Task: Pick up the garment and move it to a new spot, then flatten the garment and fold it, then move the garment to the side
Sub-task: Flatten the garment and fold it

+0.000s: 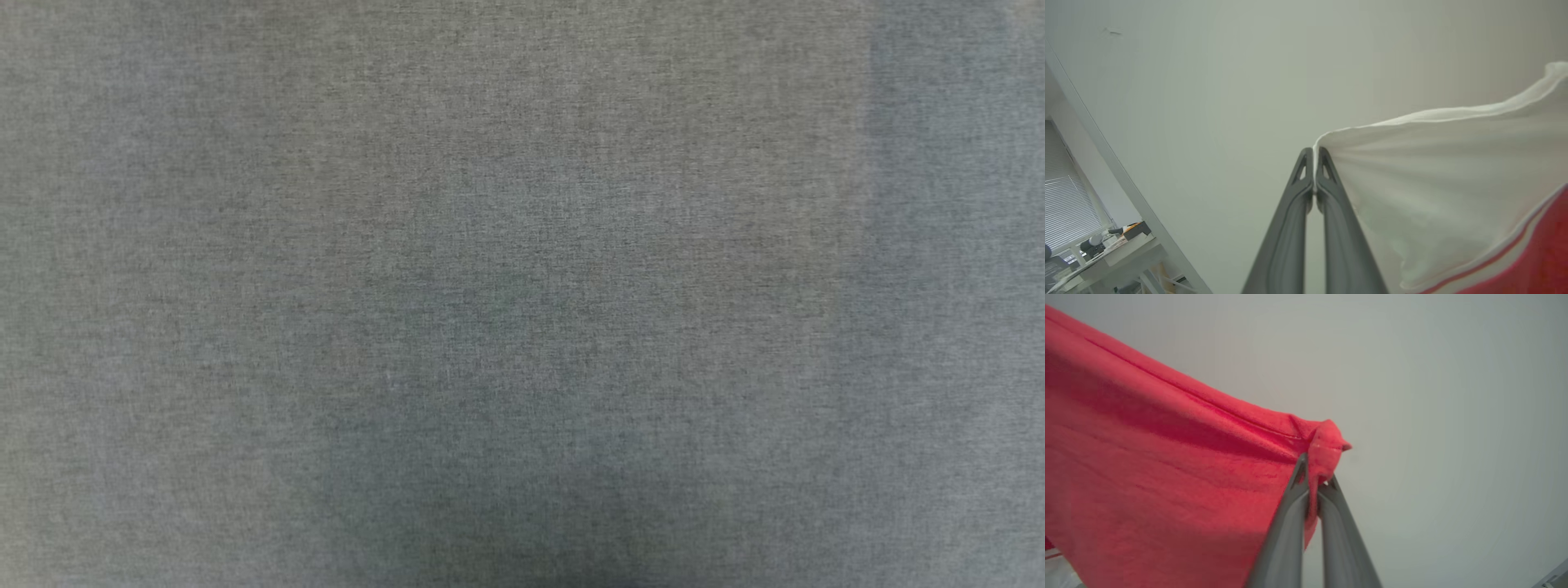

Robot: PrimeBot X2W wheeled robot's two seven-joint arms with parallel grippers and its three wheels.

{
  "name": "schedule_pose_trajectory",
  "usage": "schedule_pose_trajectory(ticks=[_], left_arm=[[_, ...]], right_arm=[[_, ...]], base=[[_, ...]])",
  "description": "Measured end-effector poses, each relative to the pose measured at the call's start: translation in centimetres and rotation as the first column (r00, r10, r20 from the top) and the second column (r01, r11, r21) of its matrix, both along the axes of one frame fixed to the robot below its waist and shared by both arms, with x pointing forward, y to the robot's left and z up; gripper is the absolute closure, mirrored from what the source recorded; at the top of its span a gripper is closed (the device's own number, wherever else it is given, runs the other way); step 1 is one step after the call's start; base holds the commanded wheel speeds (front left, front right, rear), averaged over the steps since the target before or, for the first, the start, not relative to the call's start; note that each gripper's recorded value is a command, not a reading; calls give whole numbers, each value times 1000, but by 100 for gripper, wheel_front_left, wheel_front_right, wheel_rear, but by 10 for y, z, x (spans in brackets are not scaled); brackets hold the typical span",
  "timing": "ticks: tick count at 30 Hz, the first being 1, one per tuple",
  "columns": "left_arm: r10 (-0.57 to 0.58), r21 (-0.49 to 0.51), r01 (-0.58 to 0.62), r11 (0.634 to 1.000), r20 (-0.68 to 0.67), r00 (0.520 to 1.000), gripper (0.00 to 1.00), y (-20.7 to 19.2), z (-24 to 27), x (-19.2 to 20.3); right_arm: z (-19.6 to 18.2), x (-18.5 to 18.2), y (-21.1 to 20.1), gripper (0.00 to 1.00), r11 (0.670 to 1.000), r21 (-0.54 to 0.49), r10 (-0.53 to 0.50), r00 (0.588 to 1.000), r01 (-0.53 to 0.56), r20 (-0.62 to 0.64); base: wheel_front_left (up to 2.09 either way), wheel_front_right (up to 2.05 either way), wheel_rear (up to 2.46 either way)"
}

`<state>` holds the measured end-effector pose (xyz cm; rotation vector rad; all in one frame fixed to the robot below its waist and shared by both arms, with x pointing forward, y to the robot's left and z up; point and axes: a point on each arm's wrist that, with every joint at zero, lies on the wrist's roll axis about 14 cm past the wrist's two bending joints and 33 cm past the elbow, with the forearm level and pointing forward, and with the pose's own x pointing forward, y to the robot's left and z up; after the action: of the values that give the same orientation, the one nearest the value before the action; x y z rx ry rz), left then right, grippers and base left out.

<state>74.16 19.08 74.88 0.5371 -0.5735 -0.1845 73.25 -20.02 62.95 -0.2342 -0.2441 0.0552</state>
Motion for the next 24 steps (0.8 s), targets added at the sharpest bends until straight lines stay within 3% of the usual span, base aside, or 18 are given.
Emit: schedule_pose_trajectory(ticks=[5, 11, 18, 24], left_arm=[[-61, -33, 57, 998, -123, 991, 100, -12, -65, -4], [-157, -112, 133, 985, -250, 955, 100, -34, -137, -40], [-216, -213, 141, 967, -387, 896, 100, -41, -198, -108], [-207, -271, 72, 960, -512, 834, 100, -30, -243, -180]], right_arm=[[-29, 0, 27, 100, 998, 16, 66, 998, -66, -11], [-77, -25, 59, 100, 987, 38, 157, 984, -154, -89], [-132, -78, 77, 100, 972, 112, 228, 947, -207, -227], [-170, -136, 71, 100, 966, 165, 248, 899, -200, -362]], base=[[0, 0, 0], [0, 0, 0], [0, 0, 0], [0, 0, 0]])
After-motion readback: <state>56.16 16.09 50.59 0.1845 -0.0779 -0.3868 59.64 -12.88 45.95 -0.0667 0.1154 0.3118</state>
